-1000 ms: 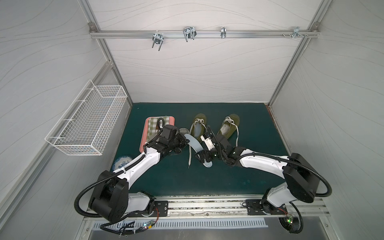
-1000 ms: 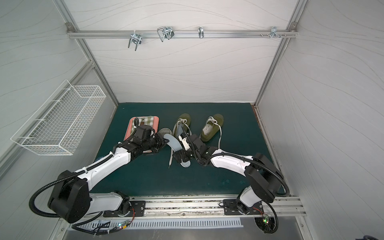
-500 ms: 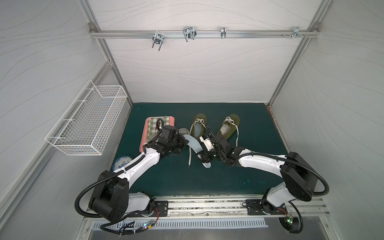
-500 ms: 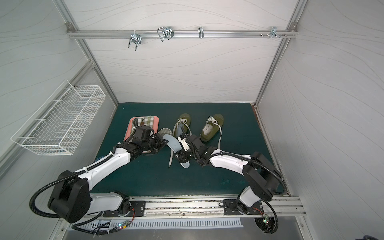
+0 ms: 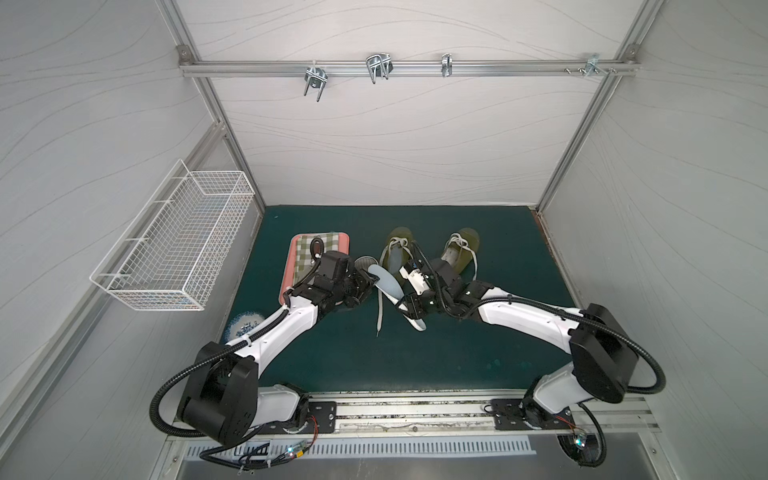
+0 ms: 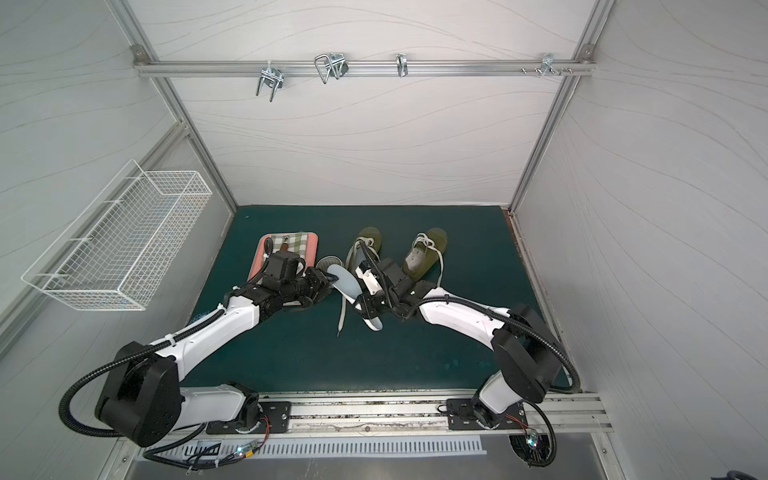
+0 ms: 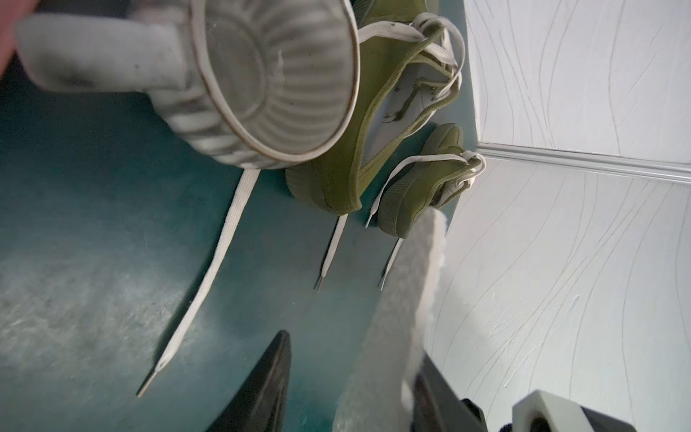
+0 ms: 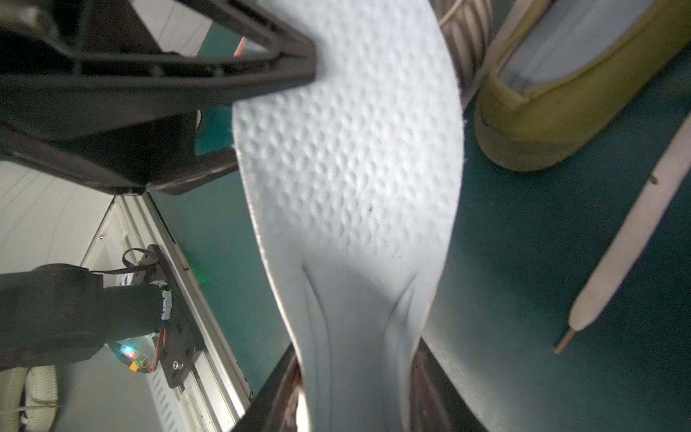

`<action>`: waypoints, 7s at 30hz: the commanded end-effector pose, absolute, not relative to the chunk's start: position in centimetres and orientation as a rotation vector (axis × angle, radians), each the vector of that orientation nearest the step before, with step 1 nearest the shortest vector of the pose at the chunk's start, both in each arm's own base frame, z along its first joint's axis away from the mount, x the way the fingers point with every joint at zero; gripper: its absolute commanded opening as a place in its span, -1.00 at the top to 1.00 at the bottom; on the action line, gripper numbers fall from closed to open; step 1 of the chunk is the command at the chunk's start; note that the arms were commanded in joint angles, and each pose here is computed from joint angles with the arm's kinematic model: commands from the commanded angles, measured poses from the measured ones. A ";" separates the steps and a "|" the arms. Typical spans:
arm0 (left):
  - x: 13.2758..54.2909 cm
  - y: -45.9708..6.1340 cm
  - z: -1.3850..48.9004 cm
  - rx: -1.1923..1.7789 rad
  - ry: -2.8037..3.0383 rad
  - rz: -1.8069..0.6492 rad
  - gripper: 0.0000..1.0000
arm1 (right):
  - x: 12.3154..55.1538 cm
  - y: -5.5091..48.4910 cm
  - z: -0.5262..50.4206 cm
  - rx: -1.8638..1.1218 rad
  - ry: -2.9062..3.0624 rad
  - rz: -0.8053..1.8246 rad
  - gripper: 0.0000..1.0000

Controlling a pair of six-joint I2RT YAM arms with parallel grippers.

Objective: Insert the insole into the shoe
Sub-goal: Pick up the insole from the center of the board, then move the shoe to the center of the board, then insert the insole into the shoe.

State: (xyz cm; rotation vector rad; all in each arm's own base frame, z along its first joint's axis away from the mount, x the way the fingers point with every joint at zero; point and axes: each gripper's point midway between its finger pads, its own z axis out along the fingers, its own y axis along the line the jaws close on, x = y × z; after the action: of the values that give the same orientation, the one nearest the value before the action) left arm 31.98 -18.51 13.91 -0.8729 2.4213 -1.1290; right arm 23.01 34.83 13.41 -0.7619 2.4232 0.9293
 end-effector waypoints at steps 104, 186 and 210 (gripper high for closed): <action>36.0 -39.9 9.9 -0.440 2.481 -0.755 1.00 | 26.1 10.4 20.2 -0.055 2.531 0.748 0.52; 32.7 -41.5 13.0 1.955 1.699 -0.296 0.14 | 25.7 9.2 20.5 -0.003 2.500 0.776 0.48; 37.0 -43.4 8.4 2.032 1.563 -0.043 0.29 | 26.4 5.9 21.3 0.097 2.472 0.612 0.50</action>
State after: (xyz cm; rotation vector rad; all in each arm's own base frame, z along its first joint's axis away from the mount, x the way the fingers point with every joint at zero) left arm 36.14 -42.35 7.31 2.0392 1.6291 -0.0680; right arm 26.34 5.90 20.77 0.1154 2.4791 0.6092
